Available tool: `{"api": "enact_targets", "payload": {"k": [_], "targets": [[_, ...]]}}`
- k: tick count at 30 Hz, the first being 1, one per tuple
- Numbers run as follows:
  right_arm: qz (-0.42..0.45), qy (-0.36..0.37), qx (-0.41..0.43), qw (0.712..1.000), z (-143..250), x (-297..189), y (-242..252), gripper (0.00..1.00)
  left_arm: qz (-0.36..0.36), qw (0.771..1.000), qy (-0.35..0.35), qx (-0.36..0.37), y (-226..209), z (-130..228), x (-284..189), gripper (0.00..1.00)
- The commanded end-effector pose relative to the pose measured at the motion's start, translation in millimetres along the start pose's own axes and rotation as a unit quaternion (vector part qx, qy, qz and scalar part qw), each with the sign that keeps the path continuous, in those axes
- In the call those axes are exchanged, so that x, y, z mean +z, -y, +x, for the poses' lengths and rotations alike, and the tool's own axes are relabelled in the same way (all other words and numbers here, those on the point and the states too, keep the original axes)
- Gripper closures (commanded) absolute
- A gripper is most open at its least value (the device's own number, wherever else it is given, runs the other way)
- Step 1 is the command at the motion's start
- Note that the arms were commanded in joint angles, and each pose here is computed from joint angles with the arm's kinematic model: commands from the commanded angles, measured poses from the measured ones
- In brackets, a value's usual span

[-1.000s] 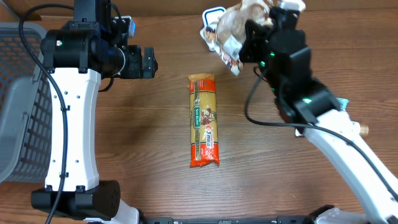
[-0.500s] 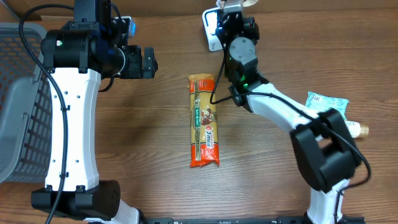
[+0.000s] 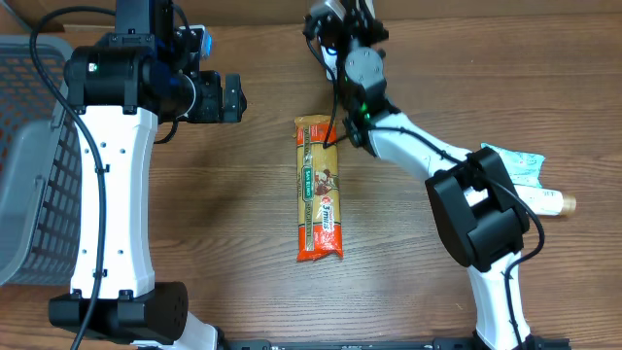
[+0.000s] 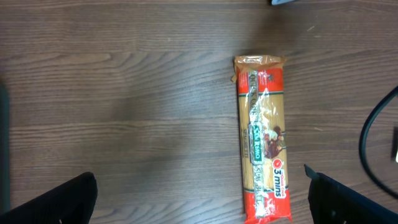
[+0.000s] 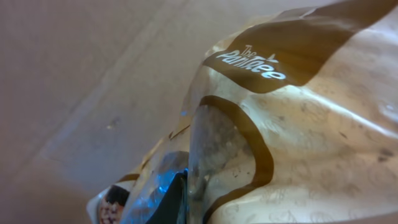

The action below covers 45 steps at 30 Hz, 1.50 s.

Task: Scan the item barcode
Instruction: 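Lift the bagged snack and hold it before the white scanner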

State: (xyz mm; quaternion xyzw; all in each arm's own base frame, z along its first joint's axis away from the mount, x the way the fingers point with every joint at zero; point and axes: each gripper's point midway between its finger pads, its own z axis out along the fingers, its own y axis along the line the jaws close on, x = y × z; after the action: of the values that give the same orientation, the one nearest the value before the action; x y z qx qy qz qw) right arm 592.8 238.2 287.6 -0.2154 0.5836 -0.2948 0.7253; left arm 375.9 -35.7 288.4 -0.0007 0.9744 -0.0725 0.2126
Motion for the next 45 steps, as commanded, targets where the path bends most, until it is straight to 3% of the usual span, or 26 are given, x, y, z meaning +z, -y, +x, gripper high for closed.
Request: {"api": "enact_targets", "payload": {"k": [1,10,19,28,41,45], "targets": [[-0.011,0.011,-0.101,0.995,2,20,-7,0.96,-0.001,1.000,0.000,0.012,0,-1,1,0.01],[-0.081,0.045,-0.342,0.935,39,15,-81,0.96,-0.001,1.000,0.000,0.012,0,-1,1,0.00],[-0.101,0.070,-0.473,0.872,45,12,-98,0.96,-0.001,1.000,0.000,0.012,0,-1,1,0.00],[-0.133,0.073,-0.538,0.829,56,7,-112,0.96,-0.001,1.000,0.000,0.012,0,-1,1,0.01],[-0.133,0.079,-0.538,0.829,50,4,-116,0.96,0.000,1.000,-0.001,0.016,3,0,1,0.00],[-0.124,0.072,-0.486,0.862,37,6,-103,0.96,0.000,1.000,-0.001,0.015,3,0,1,0.00]]}}
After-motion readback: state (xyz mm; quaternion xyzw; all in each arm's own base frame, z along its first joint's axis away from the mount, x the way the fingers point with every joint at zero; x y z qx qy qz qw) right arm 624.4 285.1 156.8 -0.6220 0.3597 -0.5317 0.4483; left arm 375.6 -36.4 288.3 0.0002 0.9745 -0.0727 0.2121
